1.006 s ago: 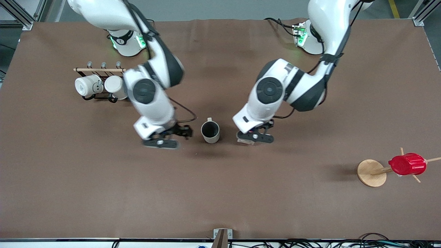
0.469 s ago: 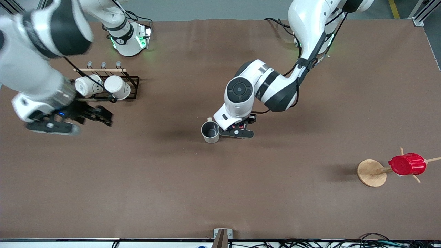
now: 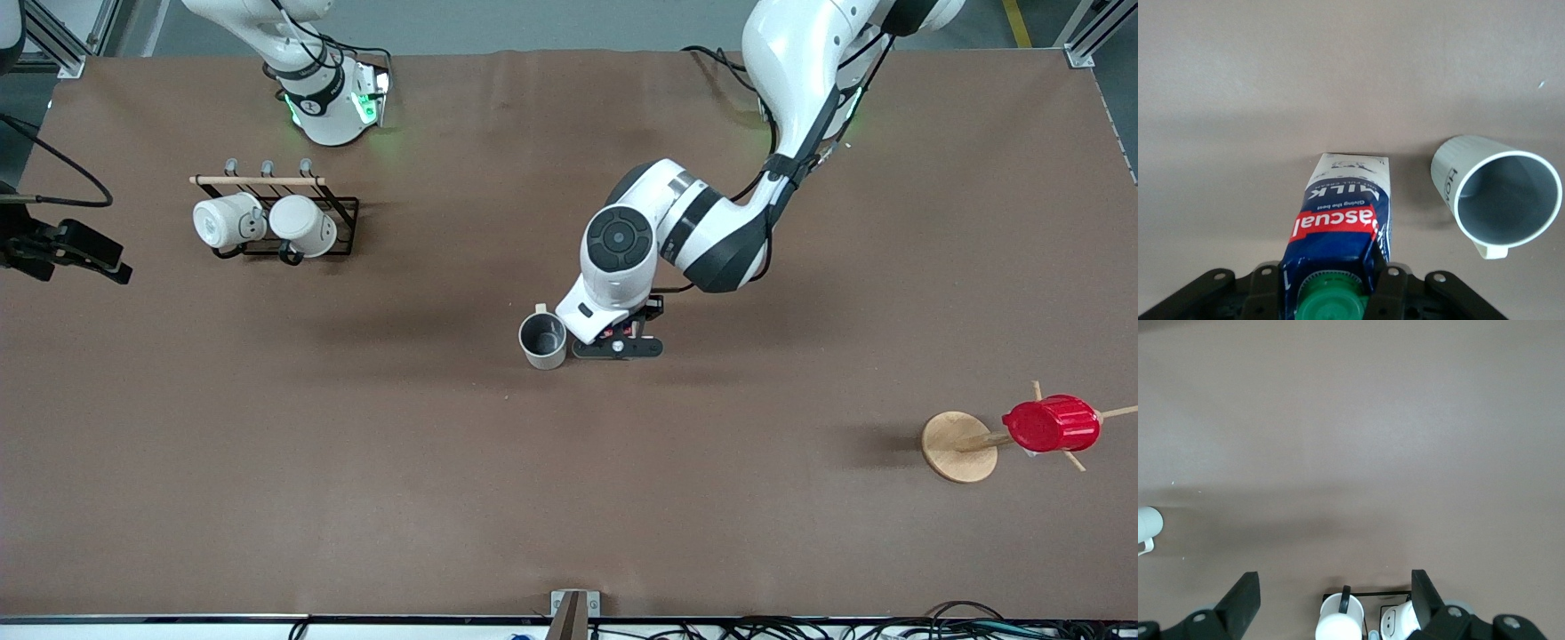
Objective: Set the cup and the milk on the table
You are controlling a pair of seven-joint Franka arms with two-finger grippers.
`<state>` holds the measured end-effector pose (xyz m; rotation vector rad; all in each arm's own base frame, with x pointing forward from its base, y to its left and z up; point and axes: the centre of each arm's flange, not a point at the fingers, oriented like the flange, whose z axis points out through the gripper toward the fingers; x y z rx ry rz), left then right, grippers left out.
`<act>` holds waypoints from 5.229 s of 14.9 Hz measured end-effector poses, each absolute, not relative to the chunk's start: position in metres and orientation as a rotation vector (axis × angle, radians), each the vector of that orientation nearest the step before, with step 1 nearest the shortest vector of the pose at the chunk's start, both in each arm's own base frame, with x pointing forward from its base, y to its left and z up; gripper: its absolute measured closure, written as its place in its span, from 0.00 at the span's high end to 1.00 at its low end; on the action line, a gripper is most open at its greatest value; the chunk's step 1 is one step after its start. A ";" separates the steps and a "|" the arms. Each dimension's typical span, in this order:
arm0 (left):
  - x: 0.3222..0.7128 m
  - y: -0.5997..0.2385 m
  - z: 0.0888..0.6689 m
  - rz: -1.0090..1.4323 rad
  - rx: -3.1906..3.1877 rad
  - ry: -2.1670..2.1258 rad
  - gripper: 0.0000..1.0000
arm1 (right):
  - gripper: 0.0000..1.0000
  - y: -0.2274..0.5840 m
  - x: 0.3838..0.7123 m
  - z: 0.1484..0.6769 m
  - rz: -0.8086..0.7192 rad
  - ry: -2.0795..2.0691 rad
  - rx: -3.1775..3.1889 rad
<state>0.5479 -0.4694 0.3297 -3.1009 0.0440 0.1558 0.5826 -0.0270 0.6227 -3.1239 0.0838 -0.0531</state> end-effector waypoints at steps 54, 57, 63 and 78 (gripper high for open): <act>0.557 -0.094 0.593 -0.125 -3.140 0.032 1.00 | 1.00 -0.061 0.574 0.634 -0.005 -0.173 -3.119; 0.558 -0.084 0.604 -0.134 -3.145 0.036 1.00 | 1.00 -0.048 0.574 0.634 0.003 -0.098 -3.121; 0.558 -0.064 0.607 -0.102 -3.144 0.027 1.00 | 1.00 -0.046 0.575 0.637 -0.010 -0.067 -3.122; 0.557 -0.067 0.600 -0.057 -3.180 0.018 1.00 | 1.00 -0.059 0.577 0.641 -0.040 -0.027 -3.125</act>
